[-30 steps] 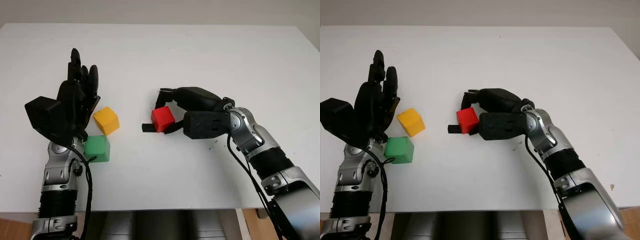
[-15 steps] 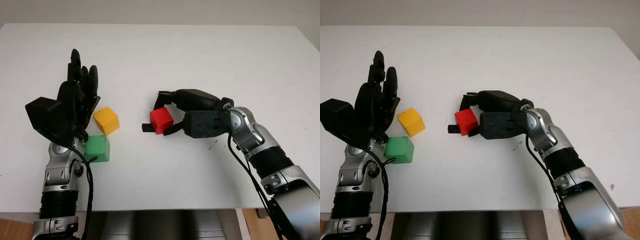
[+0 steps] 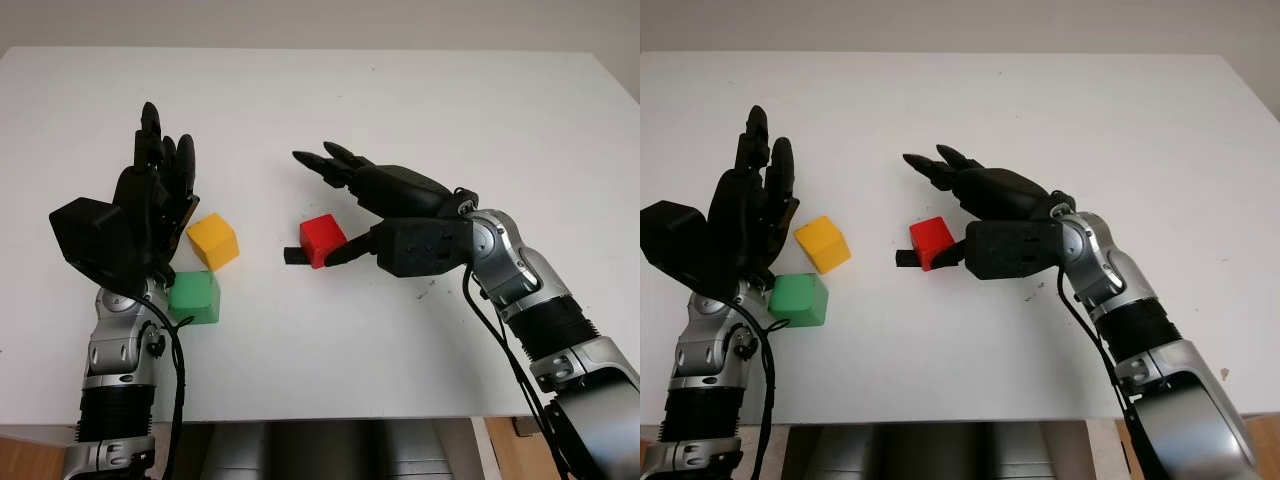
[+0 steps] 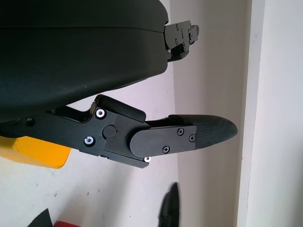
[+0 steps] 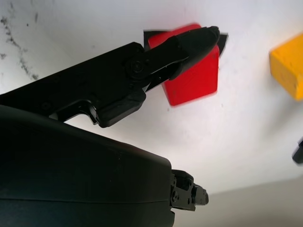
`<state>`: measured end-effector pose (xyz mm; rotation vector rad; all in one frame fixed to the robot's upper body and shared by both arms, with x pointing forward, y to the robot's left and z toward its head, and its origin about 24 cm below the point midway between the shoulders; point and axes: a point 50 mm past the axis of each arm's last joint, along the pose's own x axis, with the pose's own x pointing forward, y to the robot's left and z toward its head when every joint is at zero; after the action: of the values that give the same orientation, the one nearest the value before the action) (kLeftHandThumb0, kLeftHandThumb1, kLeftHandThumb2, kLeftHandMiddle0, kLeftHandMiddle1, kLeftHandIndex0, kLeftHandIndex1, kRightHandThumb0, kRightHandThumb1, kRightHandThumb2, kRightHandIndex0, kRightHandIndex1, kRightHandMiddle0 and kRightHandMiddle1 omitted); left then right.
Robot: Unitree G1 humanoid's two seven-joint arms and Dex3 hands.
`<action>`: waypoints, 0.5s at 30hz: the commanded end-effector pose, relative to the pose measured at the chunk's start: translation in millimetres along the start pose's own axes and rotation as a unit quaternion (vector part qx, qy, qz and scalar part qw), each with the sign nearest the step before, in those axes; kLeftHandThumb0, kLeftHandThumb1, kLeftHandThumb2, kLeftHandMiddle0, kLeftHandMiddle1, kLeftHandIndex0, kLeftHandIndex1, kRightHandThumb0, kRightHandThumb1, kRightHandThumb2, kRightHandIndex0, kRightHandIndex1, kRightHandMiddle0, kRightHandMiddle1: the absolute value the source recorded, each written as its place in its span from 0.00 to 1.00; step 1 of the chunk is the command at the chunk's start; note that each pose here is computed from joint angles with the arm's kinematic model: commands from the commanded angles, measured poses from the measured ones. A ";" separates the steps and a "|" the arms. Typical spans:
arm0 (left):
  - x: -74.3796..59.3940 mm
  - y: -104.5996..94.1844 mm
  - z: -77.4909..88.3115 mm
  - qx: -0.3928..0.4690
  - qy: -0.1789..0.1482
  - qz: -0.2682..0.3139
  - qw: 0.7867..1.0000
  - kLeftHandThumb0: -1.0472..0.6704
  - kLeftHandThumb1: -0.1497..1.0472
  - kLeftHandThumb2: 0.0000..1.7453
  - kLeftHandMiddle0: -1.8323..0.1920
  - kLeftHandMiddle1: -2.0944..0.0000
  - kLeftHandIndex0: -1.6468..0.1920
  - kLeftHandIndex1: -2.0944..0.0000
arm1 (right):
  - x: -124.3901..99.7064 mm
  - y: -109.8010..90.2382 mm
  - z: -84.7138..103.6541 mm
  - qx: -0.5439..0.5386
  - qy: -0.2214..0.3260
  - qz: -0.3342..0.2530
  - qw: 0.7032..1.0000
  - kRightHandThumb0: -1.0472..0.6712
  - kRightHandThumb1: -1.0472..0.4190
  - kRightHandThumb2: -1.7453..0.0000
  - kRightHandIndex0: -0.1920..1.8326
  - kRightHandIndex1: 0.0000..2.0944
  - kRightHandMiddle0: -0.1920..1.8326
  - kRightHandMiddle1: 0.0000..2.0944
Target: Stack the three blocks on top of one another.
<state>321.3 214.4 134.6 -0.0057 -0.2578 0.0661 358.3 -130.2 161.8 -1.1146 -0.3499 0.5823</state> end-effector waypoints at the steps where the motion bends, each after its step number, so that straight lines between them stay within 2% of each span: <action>1: -0.4 2.8 3.6 0.010 -0.008 0.002 1.000 0.19 1.00 0.28 0.98 0.97 0.98 0.97 | -7.5 -10.0 -1.8 0.011 0.000 -0.022 1.000 0.06 0.07 0.96 0.00 0.00 0.00 0.00; 4: -1.1 4.9 8.2 0.020 -0.014 -0.004 1.000 0.19 1.00 0.28 0.98 0.97 0.98 0.97 | -14.7 -20.4 -1.4 0.047 -0.012 -0.057 0.997 0.03 0.05 0.96 0.00 0.00 0.00 0.00; 5: -0.8 7.7 11.7 0.031 -0.023 -0.006 0.999 0.19 1.00 0.28 0.99 0.98 0.98 0.97 | -18.4 -25.0 -0.8 0.074 -0.019 -0.086 0.993 0.03 0.03 0.94 0.00 0.00 0.00 0.00; 6: -0.3 10.8 15.6 0.042 -0.030 -0.008 0.999 0.20 1.00 0.28 0.98 0.97 0.97 0.97 | -22.0 -28.9 -0.6 0.098 -0.020 -0.118 0.988 0.08 0.01 0.84 0.00 0.00 0.00 0.00; 7: 0.1 13.0 18.1 0.049 -0.035 -0.010 0.998 0.20 1.00 0.28 0.98 0.97 0.97 0.97 | -24.5 -31.0 -0.5 0.114 -0.020 -0.139 0.984 0.10 0.01 0.79 0.00 0.00 0.00 0.00; 11: 4.7 25.8 36.6 0.090 -0.041 -0.025 0.995 0.23 1.00 0.22 0.96 0.97 0.95 0.96 | -27.7 -36.4 -1.3 0.219 -0.021 -0.213 0.952 0.17 0.00 0.70 0.04 0.02 0.03 0.02; 15: 12.3 41.3 56.9 0.183 -0.040 -0.046 0.981 0.28 1.00 0.14 0.90 0.95 0.90 0.94 | -26.1 -37.2 -5.4 0.327 -0.016 -0.244 0.913 0.21 0.00 0.68 0.06 0.03 0.05 0.03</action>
<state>315.6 252.1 177.6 0.3041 -0.2989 0.0223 351.1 -160.4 193.0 -0.4057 -0.4074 0.2454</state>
